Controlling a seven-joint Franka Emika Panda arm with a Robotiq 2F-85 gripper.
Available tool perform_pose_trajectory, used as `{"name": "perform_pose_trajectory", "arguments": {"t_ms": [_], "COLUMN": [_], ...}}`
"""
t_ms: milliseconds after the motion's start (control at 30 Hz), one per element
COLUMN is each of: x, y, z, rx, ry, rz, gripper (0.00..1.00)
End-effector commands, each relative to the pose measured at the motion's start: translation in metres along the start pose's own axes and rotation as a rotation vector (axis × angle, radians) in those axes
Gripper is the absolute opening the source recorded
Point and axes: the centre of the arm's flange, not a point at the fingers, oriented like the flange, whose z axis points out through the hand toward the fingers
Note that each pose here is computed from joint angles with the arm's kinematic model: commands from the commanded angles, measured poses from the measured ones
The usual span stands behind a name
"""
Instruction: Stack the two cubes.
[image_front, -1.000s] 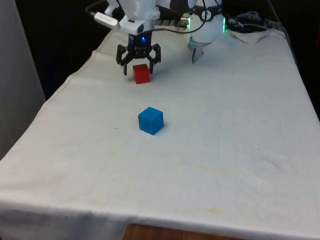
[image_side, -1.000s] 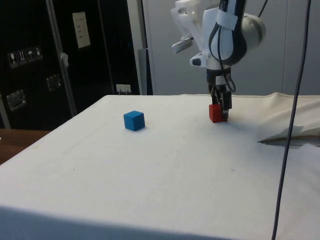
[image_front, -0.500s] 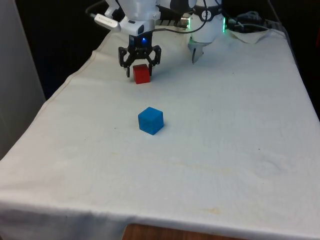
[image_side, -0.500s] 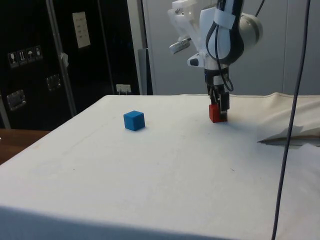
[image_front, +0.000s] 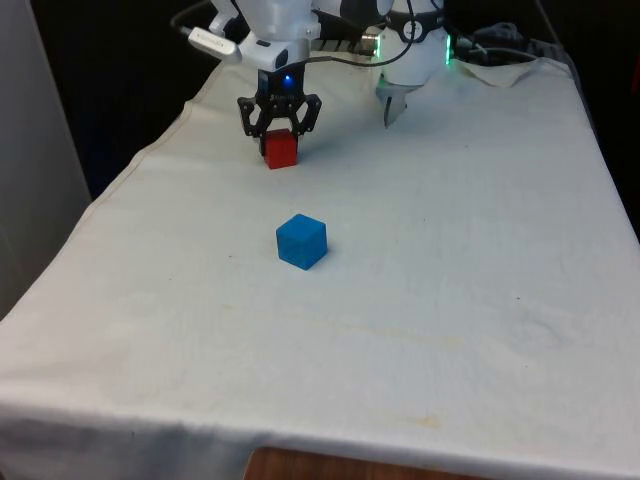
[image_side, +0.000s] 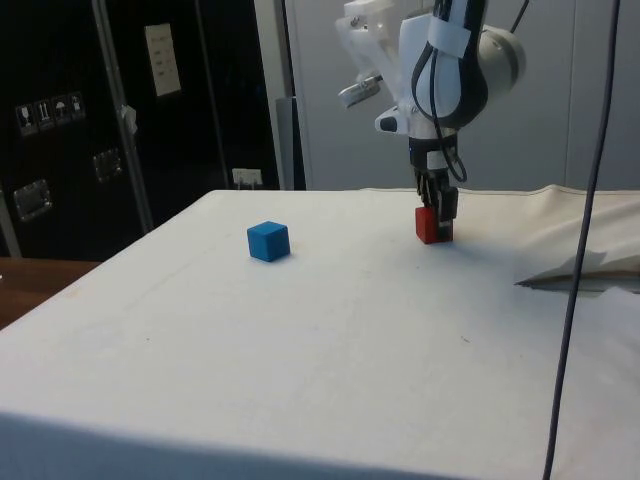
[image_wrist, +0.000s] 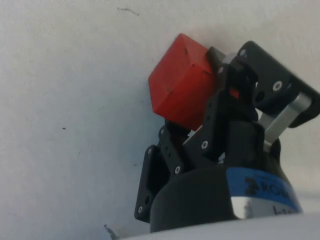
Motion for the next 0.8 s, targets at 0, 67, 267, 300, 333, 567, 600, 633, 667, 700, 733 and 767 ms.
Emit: {"name": "perform_pose_trajectory", "arguments": {"t_ms": [0,67,267,300,333,567,600,633,667,700,733,767], "x": [0.001,0.001,0.005,0.006,0.008,0.016,0.019,0.020,0.023,0.025,0.026,0.027], "y": [-0.002,0.003,0.006,0.010,0.012,0.018,0.022,0.024,0.026,0.028,0.029,0.030], "z": [-0.003,-0.008,-0.018,-0.019,-0.023,-0.039,-0.042,-0.045,-0.051,-0.053,-0.056,-0.059], "rx": [0.009,0.006,0.012,0.013,0.017,0.031,0.033,0.036,0.042,0.044,0.047,0.051], "ry": [0.009,0.009,0.021,0.011,0.012,0.032,0.021,0.022,0.024,0.025,0.025,0.025], "rz": [-0.001,0.000,-0.001,-0.001,-0.001,-0.002,-0.002,-0.002,-0.004,-0.004,-0.004,-0.002], "gripper": [0.03,0.03,0.03,0.03,0.03,0.03,0.03,0.03,0.03,0.03,0.03,0.03]}}
